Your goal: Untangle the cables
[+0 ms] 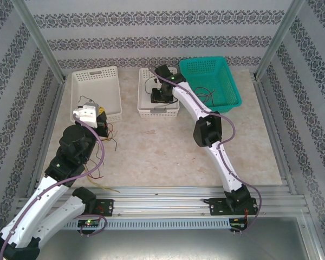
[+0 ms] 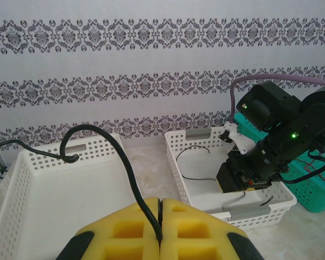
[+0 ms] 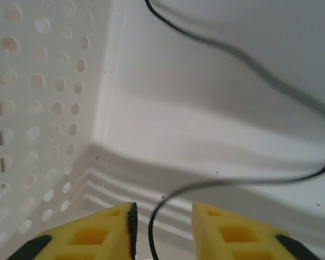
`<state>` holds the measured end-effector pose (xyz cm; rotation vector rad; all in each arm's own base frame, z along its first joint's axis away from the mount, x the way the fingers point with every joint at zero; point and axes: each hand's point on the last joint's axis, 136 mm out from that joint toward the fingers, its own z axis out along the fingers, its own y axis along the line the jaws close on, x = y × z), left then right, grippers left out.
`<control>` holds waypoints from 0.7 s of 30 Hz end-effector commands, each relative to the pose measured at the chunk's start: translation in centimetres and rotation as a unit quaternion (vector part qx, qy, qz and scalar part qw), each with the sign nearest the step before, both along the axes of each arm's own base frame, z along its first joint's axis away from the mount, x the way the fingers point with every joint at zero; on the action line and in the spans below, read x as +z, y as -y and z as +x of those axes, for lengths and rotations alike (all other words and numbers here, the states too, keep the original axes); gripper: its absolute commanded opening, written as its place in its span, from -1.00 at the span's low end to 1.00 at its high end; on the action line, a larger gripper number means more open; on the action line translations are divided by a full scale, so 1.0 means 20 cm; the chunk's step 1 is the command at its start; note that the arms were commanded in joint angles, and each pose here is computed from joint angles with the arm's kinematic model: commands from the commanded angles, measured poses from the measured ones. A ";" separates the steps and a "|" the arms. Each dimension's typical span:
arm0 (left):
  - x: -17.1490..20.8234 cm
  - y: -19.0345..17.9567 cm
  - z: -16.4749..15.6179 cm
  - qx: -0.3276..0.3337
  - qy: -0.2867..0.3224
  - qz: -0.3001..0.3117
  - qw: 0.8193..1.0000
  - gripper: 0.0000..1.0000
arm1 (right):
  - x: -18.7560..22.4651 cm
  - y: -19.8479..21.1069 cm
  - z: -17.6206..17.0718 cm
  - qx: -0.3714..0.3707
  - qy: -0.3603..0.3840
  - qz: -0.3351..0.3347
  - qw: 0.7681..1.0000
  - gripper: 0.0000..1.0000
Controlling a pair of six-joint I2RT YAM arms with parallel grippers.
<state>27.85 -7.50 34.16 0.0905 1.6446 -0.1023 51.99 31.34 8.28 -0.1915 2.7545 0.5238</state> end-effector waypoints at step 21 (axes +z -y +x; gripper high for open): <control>0.07 0.09 -0.02 -0.051 0.016 -0.030 0.998 -1.00 | 0.93 -0.18 -0.58 0.142 0.179 0.059 0.972 0.15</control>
